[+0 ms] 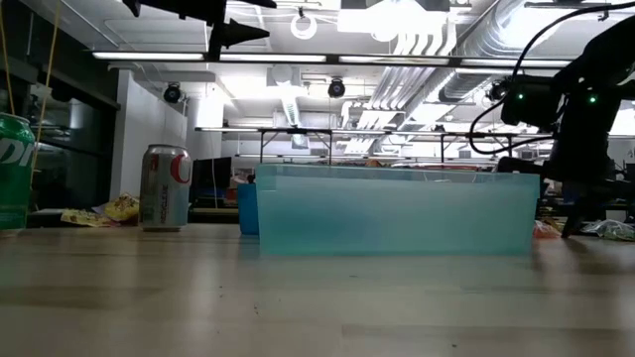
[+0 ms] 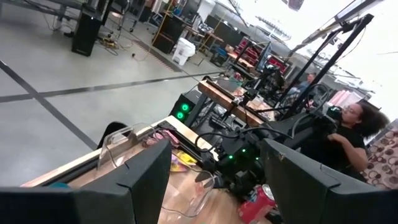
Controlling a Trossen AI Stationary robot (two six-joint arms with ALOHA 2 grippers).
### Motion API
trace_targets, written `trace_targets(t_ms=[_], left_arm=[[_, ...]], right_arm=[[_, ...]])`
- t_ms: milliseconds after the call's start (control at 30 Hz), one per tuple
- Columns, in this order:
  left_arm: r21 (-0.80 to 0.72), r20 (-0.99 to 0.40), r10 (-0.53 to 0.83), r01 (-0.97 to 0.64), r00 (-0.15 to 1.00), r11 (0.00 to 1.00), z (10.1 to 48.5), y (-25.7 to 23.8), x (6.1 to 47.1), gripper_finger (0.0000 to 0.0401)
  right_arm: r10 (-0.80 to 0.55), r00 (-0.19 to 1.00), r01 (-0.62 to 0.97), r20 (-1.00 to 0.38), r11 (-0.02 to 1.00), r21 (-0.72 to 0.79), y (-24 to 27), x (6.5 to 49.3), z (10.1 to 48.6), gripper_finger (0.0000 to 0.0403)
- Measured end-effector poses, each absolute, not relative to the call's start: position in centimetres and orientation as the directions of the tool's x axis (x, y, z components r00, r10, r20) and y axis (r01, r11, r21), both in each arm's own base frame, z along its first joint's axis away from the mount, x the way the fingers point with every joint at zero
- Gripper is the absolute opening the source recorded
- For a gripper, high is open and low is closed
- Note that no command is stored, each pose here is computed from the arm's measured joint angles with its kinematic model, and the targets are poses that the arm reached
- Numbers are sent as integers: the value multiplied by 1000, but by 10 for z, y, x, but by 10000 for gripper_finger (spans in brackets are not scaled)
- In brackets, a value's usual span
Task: Sort candy
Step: Put the orange candy into the blue bin
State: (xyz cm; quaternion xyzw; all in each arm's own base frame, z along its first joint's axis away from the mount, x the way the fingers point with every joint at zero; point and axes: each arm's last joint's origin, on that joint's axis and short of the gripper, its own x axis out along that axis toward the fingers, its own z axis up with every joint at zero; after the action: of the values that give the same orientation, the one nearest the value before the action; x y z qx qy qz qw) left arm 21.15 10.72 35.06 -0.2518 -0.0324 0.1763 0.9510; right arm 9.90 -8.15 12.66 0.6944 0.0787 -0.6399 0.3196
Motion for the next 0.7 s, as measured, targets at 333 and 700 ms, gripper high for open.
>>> trace_targets(t_ms=[333,700], left_arm=[[-531,-27,355,-314,934,787,351,107,211,237],[-547,-27,356,-311,934,777,351,107,211,237]], right_arm=[[-290,143,624,-946,-716,314,-80,97,124,86],[-456,140,829,-879,-432,356,-90,103,160,6]])
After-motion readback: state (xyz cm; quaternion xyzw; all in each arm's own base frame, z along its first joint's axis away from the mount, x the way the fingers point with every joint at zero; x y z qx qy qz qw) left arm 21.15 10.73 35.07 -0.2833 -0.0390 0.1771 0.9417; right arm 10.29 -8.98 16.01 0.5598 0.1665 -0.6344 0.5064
